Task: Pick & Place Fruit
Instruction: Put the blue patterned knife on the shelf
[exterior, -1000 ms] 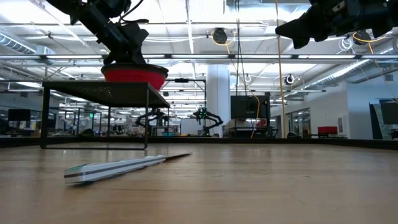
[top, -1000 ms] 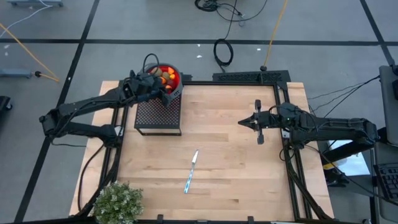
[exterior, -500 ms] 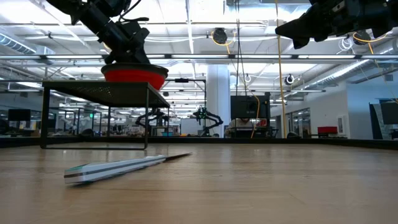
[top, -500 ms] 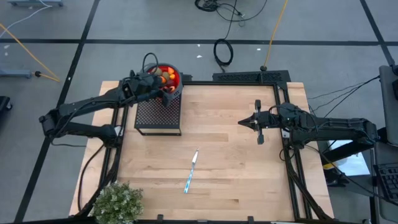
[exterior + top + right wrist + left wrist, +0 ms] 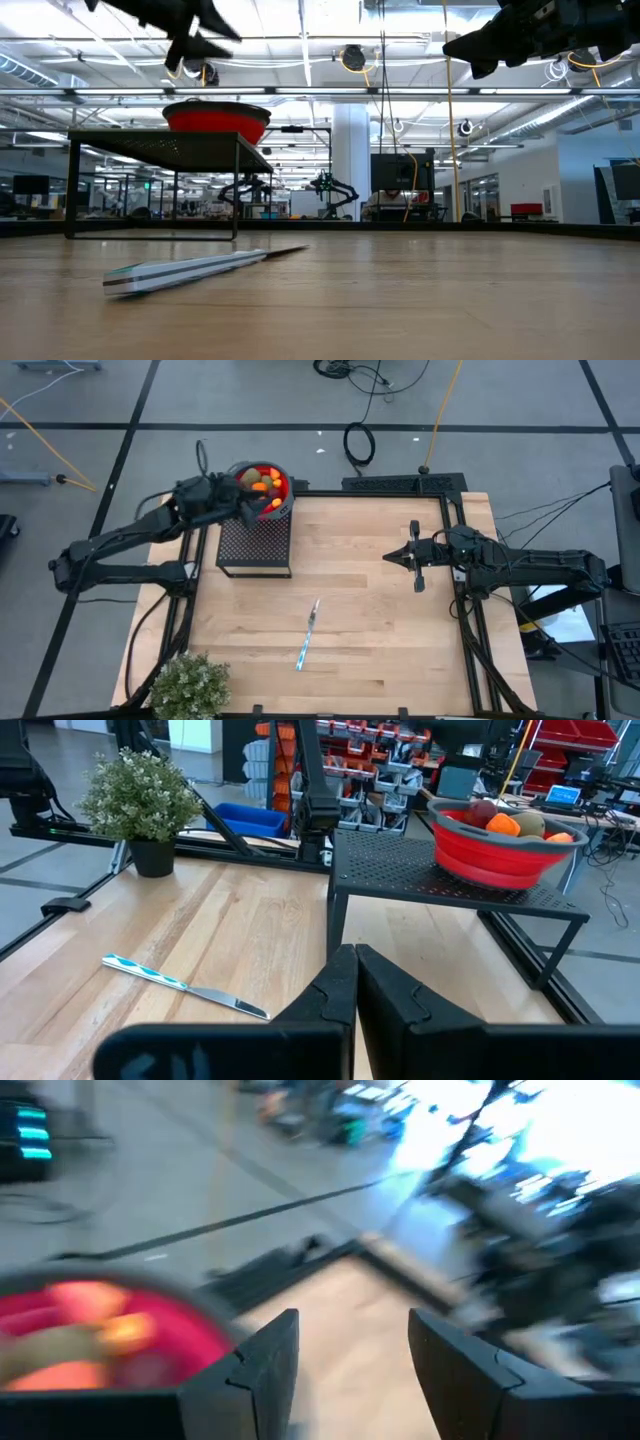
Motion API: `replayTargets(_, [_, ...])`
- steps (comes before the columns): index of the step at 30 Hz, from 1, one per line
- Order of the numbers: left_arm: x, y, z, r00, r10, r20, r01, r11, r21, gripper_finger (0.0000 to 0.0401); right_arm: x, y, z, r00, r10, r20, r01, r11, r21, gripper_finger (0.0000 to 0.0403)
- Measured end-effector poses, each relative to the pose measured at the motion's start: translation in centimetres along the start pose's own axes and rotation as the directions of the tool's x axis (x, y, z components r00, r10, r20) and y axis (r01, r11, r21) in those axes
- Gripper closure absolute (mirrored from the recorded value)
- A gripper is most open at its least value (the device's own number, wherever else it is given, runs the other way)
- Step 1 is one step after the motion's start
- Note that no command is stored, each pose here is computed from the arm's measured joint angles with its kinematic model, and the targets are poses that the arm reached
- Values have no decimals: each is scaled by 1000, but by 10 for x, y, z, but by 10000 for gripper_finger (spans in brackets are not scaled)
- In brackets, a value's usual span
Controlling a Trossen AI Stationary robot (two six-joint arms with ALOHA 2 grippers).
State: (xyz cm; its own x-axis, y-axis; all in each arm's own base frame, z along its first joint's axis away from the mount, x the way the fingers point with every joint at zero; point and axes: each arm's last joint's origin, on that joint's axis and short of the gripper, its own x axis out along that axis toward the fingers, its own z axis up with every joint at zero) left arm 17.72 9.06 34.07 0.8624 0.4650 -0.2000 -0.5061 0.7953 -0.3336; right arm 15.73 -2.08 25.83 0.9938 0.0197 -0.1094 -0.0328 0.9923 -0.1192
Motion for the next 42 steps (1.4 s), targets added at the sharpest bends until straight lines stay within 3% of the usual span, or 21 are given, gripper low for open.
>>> replayTargets(6, [-15, -32, 7, 970, -224, 96, 226, 974, -15, 212, -1, 0, 0, 1000, 0, 2, 0, 999, 33, 403])
replayTargets(12, [-24, -61, 3, 943, -293, 160, 284, 956, 77, 213, -4, 1, -1, 1000, 2, -13, -1, 997, 79, 403])
replayTargets(24, [-20, -108, -31, 963, -255, 90, 246, 964, 103, 213, -15, 3, 1, 1000, 0, 27, -2, 997, 72, 403])
replayTargets(34, [-12, -138, -62, 978, -208, 23, 203, 971, 128, 213, -22, 10, -43, 986, -16, 164, -5, 991, 132, 403])
replayTargets(42, [-6, -167, -52, 977, -142, -156, 177, 955, 237, 213, -29, 15, -66, 958, -29, 286, -32, 978, 207, 403])
